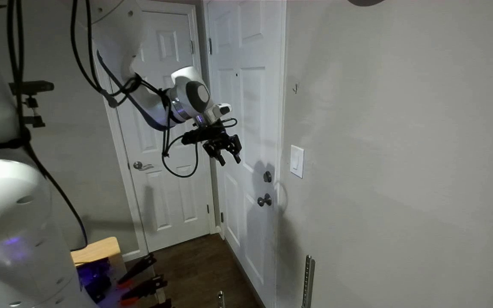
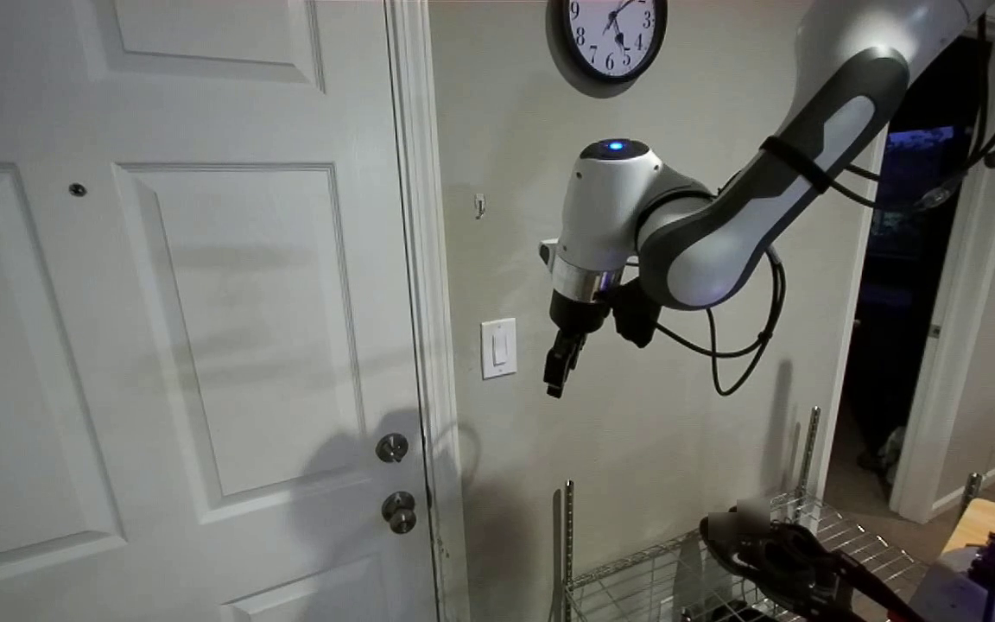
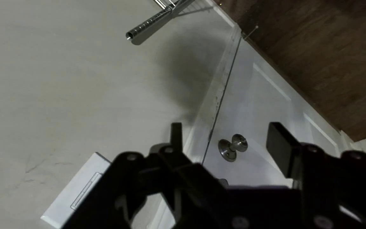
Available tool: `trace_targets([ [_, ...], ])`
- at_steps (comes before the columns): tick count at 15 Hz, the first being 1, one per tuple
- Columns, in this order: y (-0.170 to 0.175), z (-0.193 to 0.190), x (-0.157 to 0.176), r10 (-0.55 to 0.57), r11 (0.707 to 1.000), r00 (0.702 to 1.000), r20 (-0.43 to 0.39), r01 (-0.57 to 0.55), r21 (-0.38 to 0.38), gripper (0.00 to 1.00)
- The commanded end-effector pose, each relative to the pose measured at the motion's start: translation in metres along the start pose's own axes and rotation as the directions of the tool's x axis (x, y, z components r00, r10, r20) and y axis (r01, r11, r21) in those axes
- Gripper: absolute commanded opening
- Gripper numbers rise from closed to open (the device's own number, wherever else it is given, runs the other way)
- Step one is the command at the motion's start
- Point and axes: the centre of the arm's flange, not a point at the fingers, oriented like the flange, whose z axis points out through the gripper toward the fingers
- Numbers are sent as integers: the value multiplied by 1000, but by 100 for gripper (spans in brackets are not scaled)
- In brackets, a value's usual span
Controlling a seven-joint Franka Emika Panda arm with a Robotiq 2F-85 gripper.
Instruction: Turn off the light switch.
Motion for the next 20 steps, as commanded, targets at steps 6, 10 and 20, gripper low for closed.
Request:
trace_targets([
  [6,6,8,-4,33,996,999,-23,-34,-80,7],
  [10,7,5,-4,24,998,1000,-14,-25,-64,7],
  [20,14,21,4,66,989,995,-69,-74,-126,1],
])
